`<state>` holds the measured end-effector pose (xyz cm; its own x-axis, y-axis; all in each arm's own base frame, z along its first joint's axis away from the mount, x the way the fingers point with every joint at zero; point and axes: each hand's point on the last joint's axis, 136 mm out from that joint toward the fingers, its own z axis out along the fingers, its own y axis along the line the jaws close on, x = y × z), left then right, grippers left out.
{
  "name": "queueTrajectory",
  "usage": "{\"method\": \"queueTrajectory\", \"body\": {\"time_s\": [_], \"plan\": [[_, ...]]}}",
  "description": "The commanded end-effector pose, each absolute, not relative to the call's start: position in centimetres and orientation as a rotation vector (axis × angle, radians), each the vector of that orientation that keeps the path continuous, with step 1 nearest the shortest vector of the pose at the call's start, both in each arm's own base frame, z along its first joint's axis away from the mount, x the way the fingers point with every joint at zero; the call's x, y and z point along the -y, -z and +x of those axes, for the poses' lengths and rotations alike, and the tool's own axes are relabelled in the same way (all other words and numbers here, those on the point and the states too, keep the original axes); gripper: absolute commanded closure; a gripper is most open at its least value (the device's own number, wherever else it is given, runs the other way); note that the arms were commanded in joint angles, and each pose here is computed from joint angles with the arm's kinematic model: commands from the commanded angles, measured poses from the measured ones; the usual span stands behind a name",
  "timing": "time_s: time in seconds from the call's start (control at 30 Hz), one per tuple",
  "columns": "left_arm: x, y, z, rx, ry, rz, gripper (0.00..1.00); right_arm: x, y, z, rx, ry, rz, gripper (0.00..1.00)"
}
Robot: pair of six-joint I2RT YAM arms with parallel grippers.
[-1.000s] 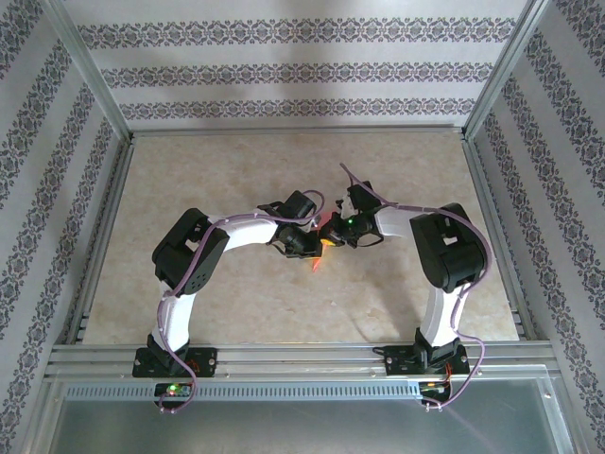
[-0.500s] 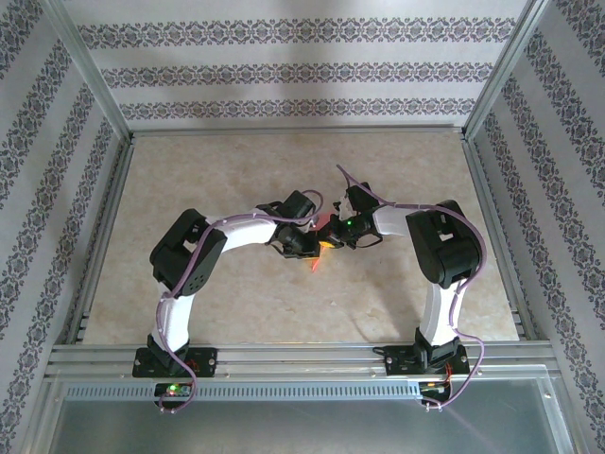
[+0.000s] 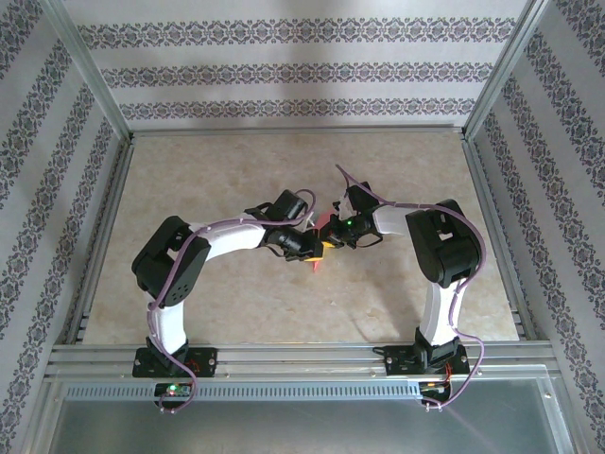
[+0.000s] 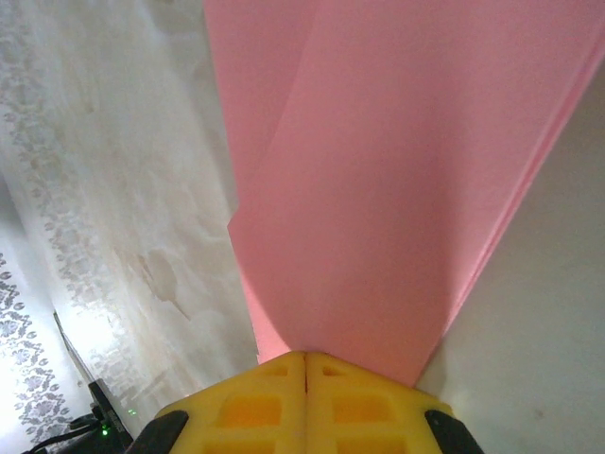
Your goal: Fold a paper plane with a square sheet of paper (fold left side to right side)
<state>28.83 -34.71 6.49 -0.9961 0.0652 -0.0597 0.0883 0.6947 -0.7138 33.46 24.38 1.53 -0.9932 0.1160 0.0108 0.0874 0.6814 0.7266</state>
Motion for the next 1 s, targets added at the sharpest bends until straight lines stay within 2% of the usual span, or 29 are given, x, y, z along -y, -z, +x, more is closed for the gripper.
{"method": "queueTrajectory", "body": {"time_s": [0.0,0.97], "plan": [[34.9,-6.1,29.1,-2.866,1.242,0.100,0.93,-22.8,2.4,31.6,-2.989,-1.059,0.223,1.00],[34.3,-2.8,28.5,-2.967,1.166,0.092,0.94,-22.6,3.0,31.5,-3.025,-1.029,0.206,1.00]]}}
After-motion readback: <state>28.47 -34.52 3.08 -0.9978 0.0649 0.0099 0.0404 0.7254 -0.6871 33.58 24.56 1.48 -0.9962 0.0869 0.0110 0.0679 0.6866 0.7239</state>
